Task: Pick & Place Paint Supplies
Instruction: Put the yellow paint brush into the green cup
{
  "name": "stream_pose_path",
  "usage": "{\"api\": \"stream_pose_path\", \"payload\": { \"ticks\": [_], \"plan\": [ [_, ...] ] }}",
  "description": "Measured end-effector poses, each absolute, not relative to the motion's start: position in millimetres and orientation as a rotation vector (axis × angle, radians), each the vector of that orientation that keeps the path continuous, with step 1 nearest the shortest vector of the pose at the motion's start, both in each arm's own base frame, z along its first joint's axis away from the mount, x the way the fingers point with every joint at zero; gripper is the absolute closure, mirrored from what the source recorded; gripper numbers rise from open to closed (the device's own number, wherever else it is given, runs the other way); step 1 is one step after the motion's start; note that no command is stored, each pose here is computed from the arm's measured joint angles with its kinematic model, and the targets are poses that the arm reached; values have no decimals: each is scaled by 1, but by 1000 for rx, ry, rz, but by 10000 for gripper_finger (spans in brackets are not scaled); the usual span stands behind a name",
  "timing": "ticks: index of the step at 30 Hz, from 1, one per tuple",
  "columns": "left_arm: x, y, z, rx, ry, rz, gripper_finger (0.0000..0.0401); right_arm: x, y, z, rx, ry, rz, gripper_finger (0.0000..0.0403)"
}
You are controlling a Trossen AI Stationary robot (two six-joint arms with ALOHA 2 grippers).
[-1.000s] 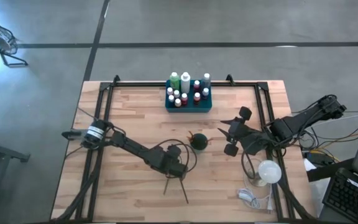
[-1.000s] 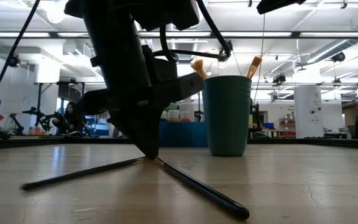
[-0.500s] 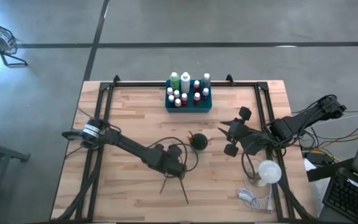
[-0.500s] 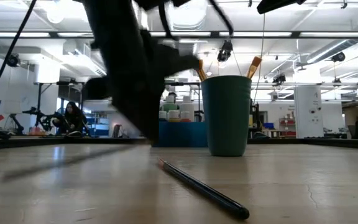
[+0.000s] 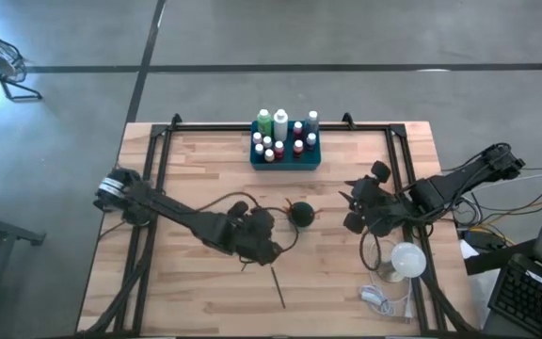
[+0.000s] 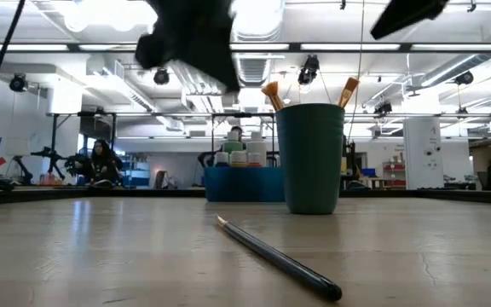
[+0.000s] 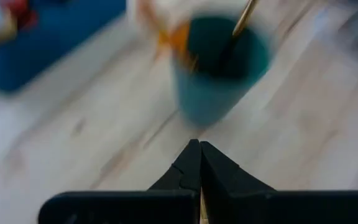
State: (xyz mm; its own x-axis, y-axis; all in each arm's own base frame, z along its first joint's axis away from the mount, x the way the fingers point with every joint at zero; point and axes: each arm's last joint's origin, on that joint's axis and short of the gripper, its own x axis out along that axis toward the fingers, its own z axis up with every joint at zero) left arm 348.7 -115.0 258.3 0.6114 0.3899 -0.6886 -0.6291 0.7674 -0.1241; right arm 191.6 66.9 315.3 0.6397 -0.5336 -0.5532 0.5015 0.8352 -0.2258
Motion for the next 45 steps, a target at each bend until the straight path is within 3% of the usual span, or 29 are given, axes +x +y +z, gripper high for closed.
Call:
{"api": "stream_pose_path", "payload": {
  "ticks": [9,18,27,34,45],
  "plan": [
    [355,-110,327,-205,334,386,401,166,54,318,44,675,-692,274],
    [372,-97,356,-8,94,210,401,153,48,327,69,618,-695,305],
    [378,-66,336,60,-109,126,401,148,46,325,48,643,-703,316],
    [364,-29,305,40,-333,55,401,148,46,316,47,657,-717,293],
    [366,-3,282,51,-396,7,401,148,45,304,36,680,-732,259]
  ]
}}
